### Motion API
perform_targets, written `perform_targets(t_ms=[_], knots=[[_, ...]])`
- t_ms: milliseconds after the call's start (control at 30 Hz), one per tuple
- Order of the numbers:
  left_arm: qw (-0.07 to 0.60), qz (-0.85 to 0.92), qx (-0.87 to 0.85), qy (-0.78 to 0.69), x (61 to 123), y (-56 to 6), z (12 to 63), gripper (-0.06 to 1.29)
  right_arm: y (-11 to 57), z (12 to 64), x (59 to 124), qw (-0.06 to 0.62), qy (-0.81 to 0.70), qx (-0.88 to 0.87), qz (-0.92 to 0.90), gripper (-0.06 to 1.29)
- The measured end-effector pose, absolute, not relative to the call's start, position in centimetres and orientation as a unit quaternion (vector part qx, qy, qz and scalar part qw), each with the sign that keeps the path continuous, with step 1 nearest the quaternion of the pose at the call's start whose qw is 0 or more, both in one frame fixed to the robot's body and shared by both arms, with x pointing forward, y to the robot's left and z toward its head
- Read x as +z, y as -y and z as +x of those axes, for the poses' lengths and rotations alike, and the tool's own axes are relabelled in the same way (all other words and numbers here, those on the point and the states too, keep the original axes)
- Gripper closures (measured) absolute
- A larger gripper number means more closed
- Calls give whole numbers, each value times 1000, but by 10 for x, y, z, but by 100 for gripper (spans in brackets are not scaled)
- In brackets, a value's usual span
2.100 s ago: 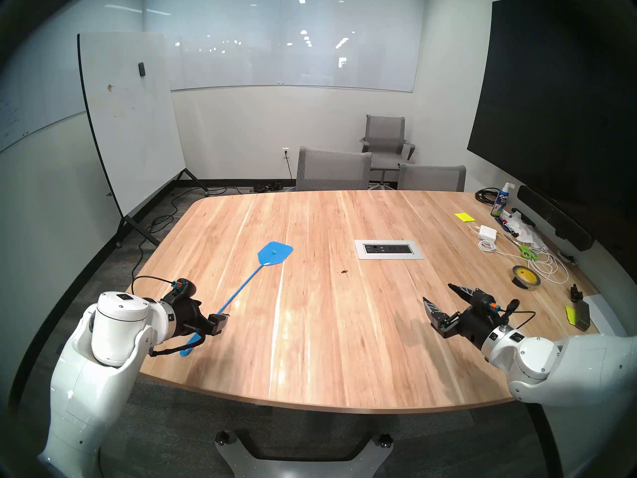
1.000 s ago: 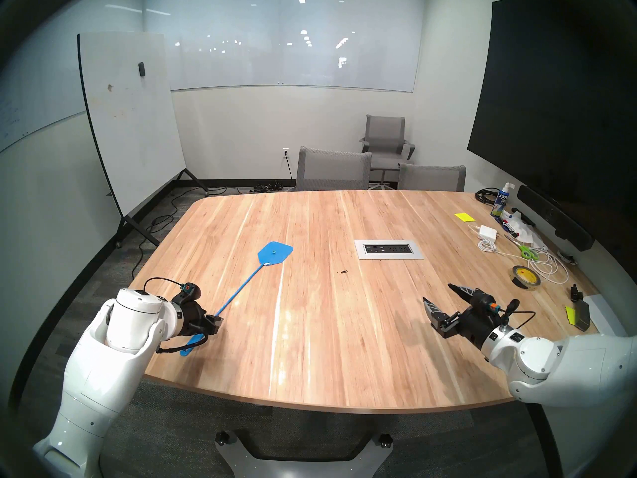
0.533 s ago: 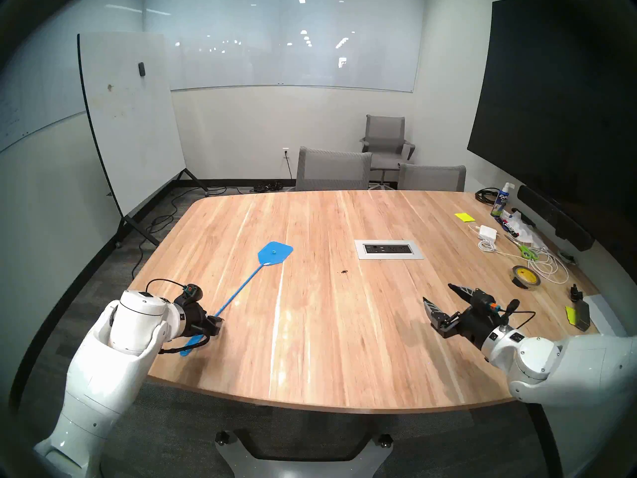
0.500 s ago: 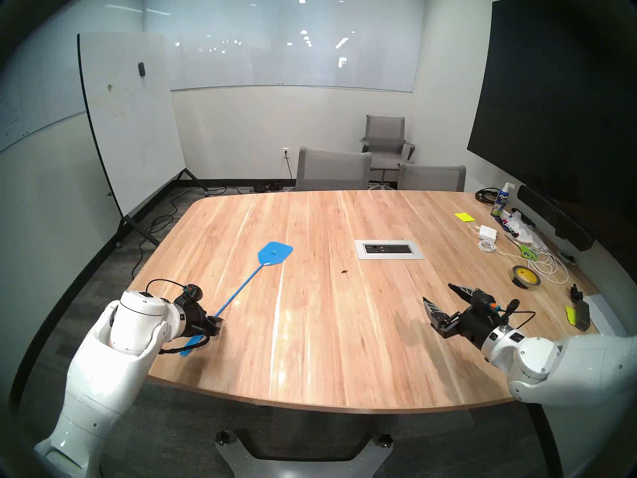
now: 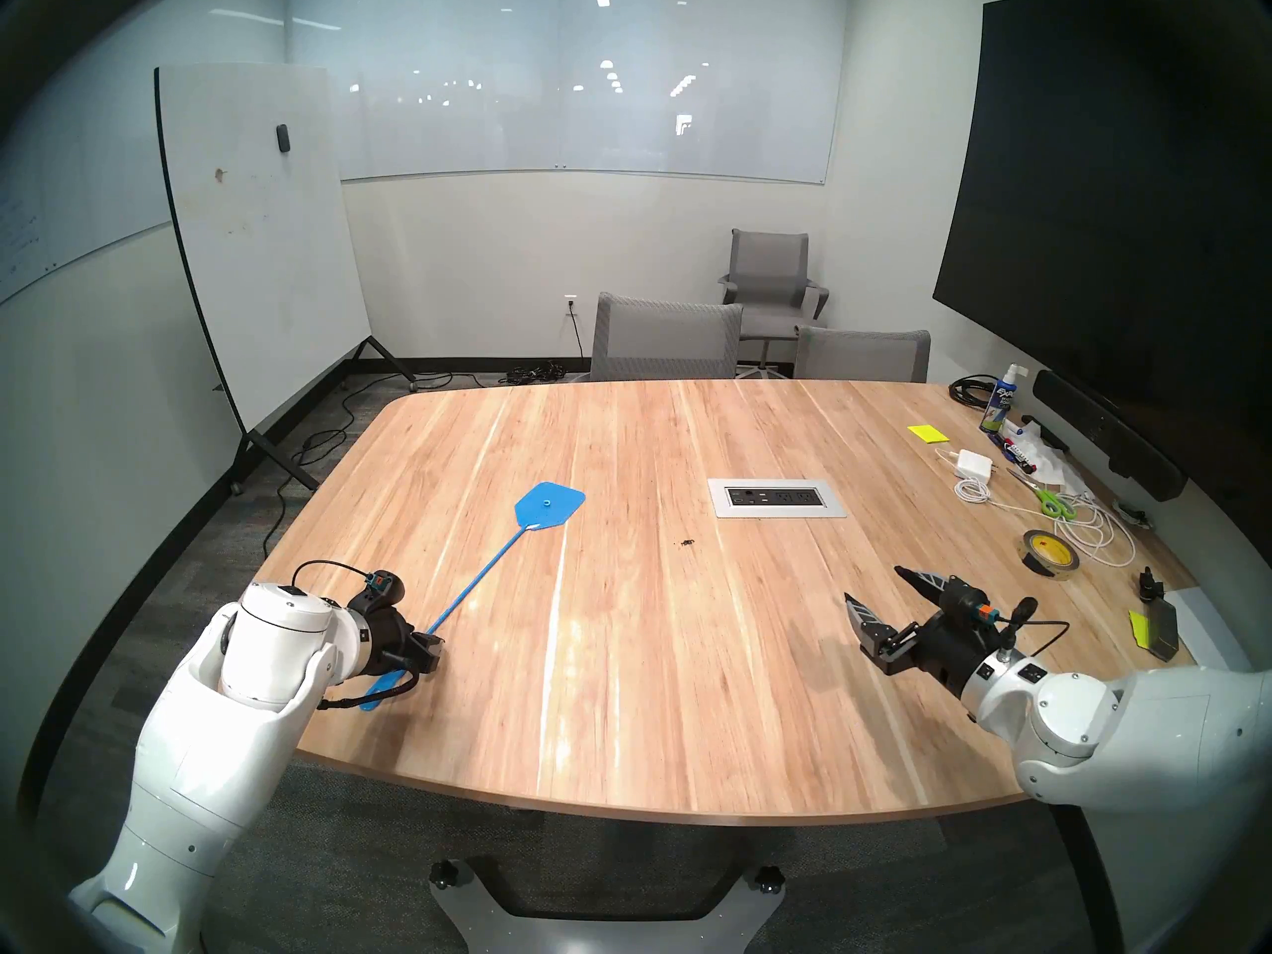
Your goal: Swat a bug on table
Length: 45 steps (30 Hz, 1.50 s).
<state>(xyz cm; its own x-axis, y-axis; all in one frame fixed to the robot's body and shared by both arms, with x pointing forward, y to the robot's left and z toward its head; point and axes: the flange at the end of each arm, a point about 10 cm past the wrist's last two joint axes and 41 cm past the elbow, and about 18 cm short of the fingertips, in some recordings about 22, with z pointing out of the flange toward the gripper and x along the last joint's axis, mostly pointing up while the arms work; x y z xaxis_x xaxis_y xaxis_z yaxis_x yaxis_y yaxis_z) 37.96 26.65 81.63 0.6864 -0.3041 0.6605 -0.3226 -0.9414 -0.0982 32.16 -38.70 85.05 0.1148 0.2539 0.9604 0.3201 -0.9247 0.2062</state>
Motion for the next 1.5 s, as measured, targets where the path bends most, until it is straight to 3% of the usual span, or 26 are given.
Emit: perform_targets(t_ms=[433, 567, 800, 1300, 1500], knots=[[7, 919, 356, 171, 811, -267, 379, 49, 387, 322, 850, 26, 192, -637, -746, 2], [6, 918, 356, 172, 810, -267, 379, 60, 387, 322, 850, 26, 192, -637, -746, 2], [7, 918, 356, 173, 808, -267, 378, 60, 387, 322, 850, 26, 192, -637, -746, 2], [12, 919, 350, 180, 808, -268, 366, 85, 387, 322, 850, 26, 192, -637, -746, 2], [18, 920, 344, 186, 810, -267, 356, 85, 387, 322, 850, 26, 192, -637, -746, 2]])
